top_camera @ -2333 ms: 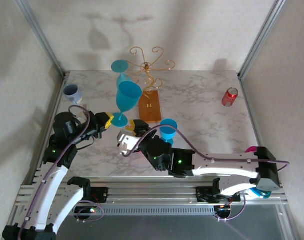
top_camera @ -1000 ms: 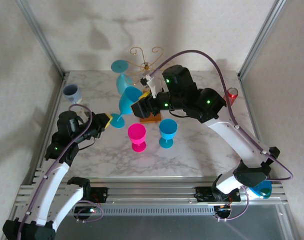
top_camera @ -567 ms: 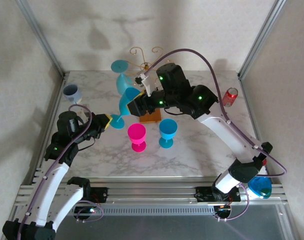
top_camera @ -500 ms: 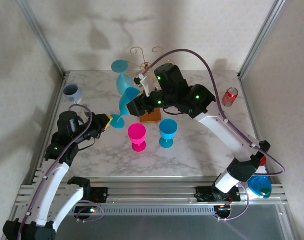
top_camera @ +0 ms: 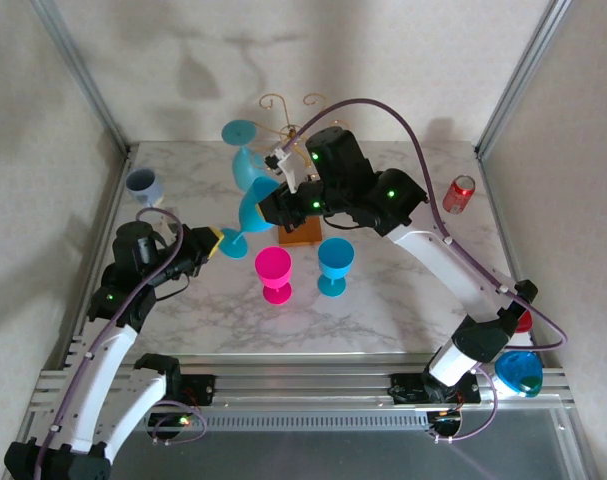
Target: Take the wine glass off the wine glass rack
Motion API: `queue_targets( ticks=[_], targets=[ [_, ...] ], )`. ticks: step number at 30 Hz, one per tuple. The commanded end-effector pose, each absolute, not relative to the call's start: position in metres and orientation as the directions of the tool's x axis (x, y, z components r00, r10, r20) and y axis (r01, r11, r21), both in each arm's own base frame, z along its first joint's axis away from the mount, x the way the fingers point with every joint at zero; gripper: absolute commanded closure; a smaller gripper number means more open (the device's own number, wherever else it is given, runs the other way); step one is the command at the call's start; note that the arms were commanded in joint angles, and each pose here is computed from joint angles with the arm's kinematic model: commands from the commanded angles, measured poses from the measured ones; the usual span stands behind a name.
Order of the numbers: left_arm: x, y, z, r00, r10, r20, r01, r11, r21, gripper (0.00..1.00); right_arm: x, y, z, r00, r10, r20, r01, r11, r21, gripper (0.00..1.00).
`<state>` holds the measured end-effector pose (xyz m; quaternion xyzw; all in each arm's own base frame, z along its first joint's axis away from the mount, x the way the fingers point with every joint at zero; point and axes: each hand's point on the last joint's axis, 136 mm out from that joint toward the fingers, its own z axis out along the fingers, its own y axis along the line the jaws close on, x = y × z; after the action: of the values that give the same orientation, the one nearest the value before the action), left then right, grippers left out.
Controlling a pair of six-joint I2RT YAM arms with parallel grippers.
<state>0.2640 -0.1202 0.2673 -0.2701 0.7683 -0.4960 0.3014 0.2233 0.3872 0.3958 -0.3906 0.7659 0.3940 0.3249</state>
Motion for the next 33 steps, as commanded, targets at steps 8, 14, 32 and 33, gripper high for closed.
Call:
queue_targets(
  ticks=[8,14,32,33],
  targets=[
    [0.270,-0.117,0.290,-0.649,-0.722,-0.239,-0.076,0.375,-0.924,0.88,0.222,0.376,0.417,-0.462,-0.291,-0.838,-0.855,0.396,0.334,1.00],
    [0.272,-0.118,0.293,-0.650,-0.720,-0.243,-0.069,0.375,-0.925,0.90,0.220,0.371,0.423,-0.459,-0.272,-0.846,-0.853,0.401,0.334,1.00],
    [0.274,-0.109,0.282,-0.628,-0.735,-0.256,-0.118,0.415,-0.902,0.69,0.219,0.328,0.427,-0.425,-0.279,-0.861,-0.817,0.527,0.233,1.00],
    [0.275,-0.109,0.282,-0.626,-0.736,-0.256,-0.120,0.415,-0.902,0.69,0.219,0.323,0.426,-0.424,-0.280,-0.862,-0.810,0.543,0.222,1.00]
  ],
)
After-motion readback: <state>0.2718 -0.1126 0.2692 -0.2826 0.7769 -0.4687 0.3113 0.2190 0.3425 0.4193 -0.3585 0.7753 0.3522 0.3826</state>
